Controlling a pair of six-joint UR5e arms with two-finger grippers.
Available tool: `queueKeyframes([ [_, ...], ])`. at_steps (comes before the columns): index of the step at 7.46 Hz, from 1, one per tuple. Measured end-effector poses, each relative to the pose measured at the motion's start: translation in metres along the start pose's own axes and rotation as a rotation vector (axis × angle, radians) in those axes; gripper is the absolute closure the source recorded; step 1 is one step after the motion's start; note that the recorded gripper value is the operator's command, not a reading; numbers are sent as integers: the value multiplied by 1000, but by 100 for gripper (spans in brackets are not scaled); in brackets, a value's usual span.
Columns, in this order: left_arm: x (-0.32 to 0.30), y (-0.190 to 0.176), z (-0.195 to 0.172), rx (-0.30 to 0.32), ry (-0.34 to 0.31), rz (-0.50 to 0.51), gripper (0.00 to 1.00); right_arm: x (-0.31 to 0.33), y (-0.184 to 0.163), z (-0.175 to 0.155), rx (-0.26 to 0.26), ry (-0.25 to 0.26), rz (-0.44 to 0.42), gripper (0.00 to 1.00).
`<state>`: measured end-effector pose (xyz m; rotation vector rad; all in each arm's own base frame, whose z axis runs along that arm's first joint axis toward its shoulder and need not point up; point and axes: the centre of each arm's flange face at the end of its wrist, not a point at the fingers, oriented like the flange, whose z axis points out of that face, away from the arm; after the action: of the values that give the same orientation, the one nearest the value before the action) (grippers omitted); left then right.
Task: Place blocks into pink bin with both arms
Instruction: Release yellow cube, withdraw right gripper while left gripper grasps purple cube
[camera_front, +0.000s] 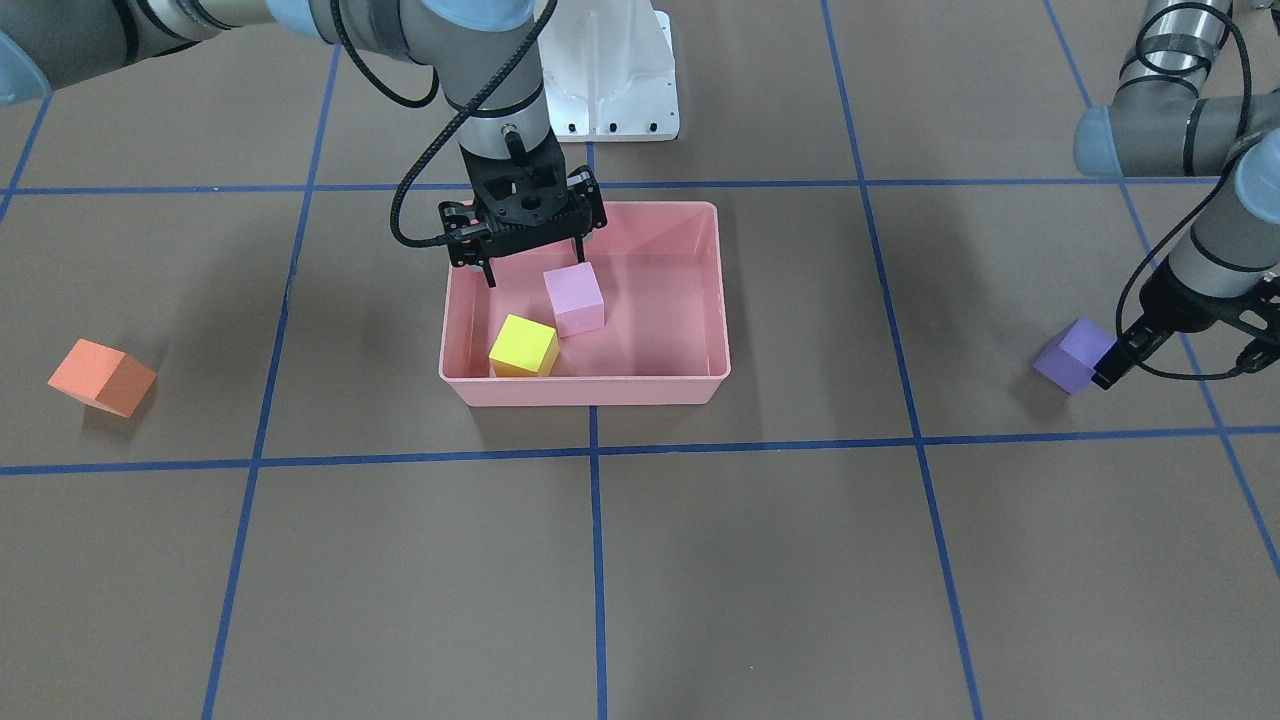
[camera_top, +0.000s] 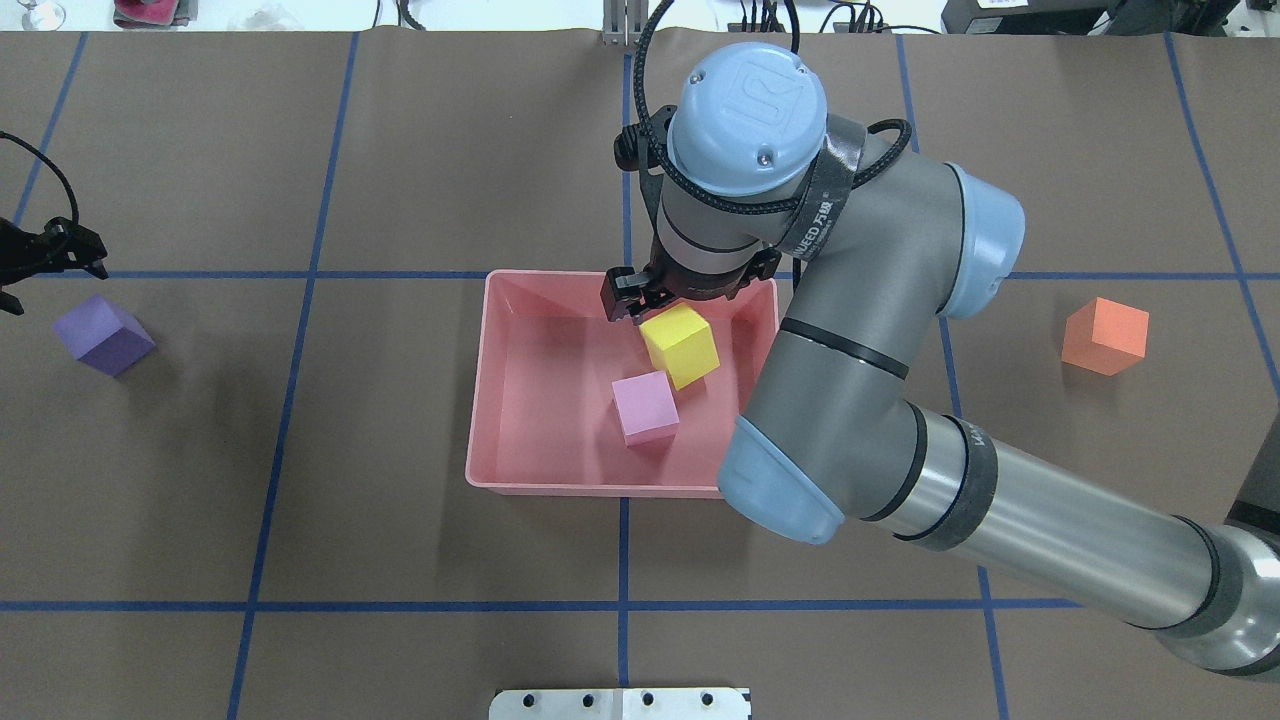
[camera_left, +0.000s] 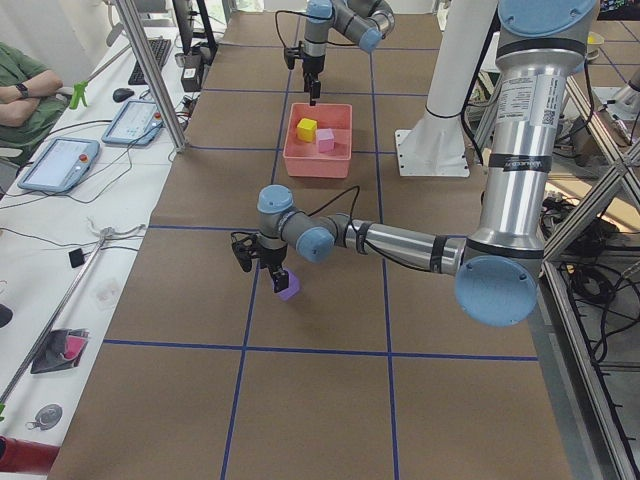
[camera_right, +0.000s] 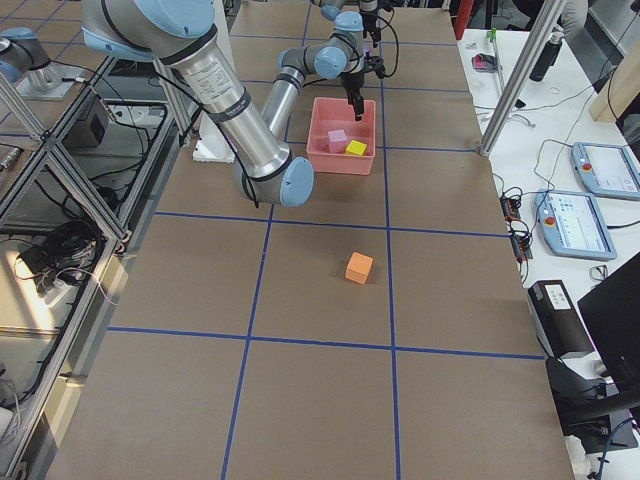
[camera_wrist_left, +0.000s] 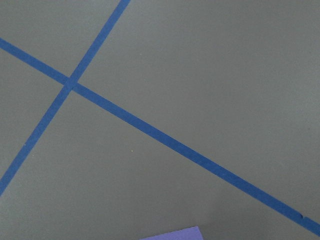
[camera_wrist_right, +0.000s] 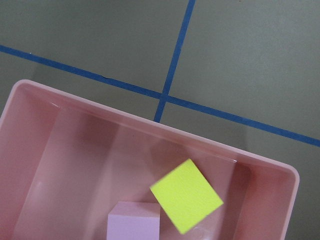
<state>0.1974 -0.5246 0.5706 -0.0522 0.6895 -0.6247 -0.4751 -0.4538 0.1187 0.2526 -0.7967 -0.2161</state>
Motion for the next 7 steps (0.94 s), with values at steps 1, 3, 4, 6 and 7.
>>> queueKeyframes([
  [1, 5, 8, 6, 9, -8, -6, 0, 2, -1, -2, 4, 0, -2, 1],
  [3, 7, 16, 11, 19, -13, -4, 0, 16, -11, -11, 20, 4, -2, 1],
  [4, 3, 18, 12, 22, -8, 0, 0, 25, -18, -17, 27, 3, 3, 1],
  [6, -4, 23, 17, 18, -10, -8, 0, 48, -31, -27, 32, 3, -7, 1],
  [7, -4, 27, 20, 13, -12, -15, 0, 68, -39, -30, 31, 13, -22, 1],
])
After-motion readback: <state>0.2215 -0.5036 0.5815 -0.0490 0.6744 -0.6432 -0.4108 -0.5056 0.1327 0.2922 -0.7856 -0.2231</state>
